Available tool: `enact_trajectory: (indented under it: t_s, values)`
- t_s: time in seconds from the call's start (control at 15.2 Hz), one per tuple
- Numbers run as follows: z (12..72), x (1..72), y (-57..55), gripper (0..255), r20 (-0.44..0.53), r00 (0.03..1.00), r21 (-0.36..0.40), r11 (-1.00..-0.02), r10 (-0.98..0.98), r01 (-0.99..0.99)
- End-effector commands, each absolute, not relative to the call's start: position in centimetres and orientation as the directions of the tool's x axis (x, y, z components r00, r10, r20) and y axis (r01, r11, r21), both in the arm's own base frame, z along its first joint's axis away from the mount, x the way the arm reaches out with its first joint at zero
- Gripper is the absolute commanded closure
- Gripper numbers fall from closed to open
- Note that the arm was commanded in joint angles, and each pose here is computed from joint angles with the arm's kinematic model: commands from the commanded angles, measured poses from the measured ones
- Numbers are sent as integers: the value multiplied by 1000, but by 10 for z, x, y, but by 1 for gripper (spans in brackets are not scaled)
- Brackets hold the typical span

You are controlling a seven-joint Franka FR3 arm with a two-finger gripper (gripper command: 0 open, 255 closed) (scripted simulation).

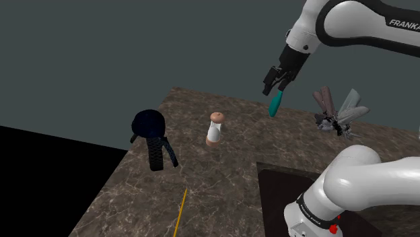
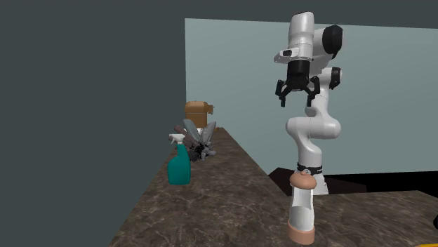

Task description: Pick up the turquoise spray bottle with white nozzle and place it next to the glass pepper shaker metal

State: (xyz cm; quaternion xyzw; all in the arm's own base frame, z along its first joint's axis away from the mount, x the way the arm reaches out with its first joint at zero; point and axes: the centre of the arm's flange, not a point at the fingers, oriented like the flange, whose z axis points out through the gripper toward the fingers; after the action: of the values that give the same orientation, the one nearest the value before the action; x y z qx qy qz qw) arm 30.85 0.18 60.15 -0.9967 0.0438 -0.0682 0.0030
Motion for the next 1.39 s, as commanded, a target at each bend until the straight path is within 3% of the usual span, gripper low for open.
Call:
enact_trajectory:
  t_s: [0.0, 1.32]
  values:
    - [602, 309, 2, 0, 136, 987, -12, -996, -88, -87]
    - [532, 414, -222, 0, 98, 945, 41, -947, -312, -317]
